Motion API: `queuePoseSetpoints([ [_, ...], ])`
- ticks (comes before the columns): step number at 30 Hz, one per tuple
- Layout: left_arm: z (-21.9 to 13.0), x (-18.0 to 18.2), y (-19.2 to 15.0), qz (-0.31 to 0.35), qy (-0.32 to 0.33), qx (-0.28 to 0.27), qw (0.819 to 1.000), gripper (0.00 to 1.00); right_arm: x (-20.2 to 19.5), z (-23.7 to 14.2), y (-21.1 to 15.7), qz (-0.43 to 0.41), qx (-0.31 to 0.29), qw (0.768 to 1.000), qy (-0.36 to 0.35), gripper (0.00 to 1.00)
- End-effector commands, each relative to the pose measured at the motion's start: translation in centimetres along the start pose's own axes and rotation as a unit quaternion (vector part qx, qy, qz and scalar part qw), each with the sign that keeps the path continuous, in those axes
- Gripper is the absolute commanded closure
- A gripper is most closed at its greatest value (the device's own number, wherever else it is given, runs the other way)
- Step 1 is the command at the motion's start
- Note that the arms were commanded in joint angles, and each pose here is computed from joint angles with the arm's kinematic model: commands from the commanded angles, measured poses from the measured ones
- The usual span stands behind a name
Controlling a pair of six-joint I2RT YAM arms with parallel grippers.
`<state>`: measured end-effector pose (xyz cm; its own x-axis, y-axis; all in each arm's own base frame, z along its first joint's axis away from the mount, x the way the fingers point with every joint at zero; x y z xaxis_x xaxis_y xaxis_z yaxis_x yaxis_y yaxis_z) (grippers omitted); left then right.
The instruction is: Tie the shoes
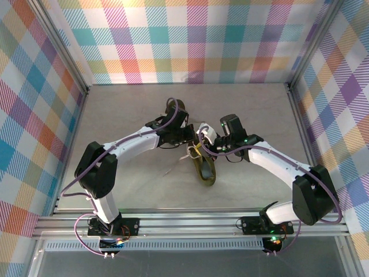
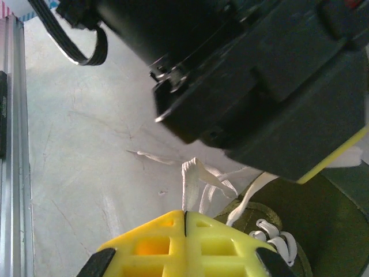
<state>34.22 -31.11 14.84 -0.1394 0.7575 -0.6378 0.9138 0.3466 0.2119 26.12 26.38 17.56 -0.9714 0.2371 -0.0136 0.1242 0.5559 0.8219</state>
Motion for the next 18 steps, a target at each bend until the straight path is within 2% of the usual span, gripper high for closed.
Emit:
queuePoseSetpoints([
  [1, 0.6, -0.4, -1.5, 0.030, -0.026, 0.030, 0.999, 1.00, -1.1, 0.0, 0.6, -0.019, -0.010, 1.000, -0.018, 1.00],
  [5, 0.6, 0.2, -2.0, 0.027, -0.028, 0.036, 0.999, 1.00, -2.7, 0.5, -0.6, -0.003, 0.002, 0.999, -0.042, 0.99],
  [12, 0.8, 0.7, -2.7, 0.009, -0.046, 0.044, 0.998, 1.00, -3.4, 1.8, -2.0, 0.025, 0.022, 0.999, -0.032, 0.92],
  [16, 0.6, 0.6, -2.7, -0.006, -0.063, 0.050, 0.997, 1.00, -3.9, 1.5, -2.1, 0.044, 0.020, 0.997, -0.052, 0.77],
  [18, 0.6, 0.6, -2.8, -0.009, -0.068, 0.053, 0.996, 1.00, -4.1, 1.0, -1.8, 0.058, 0.016, 0.996, -0.064, 0.73],
])
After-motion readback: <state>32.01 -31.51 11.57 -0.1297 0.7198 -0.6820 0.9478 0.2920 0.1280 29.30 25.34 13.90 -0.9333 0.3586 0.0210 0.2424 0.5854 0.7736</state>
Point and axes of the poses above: each hand's point on the last joint's axis, 136 mm out from that joint toward the fingers, its own z axis out along the fingers, its own x axis along the line the jaws close on, y = z × x, the point moved 2 cm from there along -z, back along the fingers, and after that the axes turned 13 degrees about -z, right-handed, at the moved point
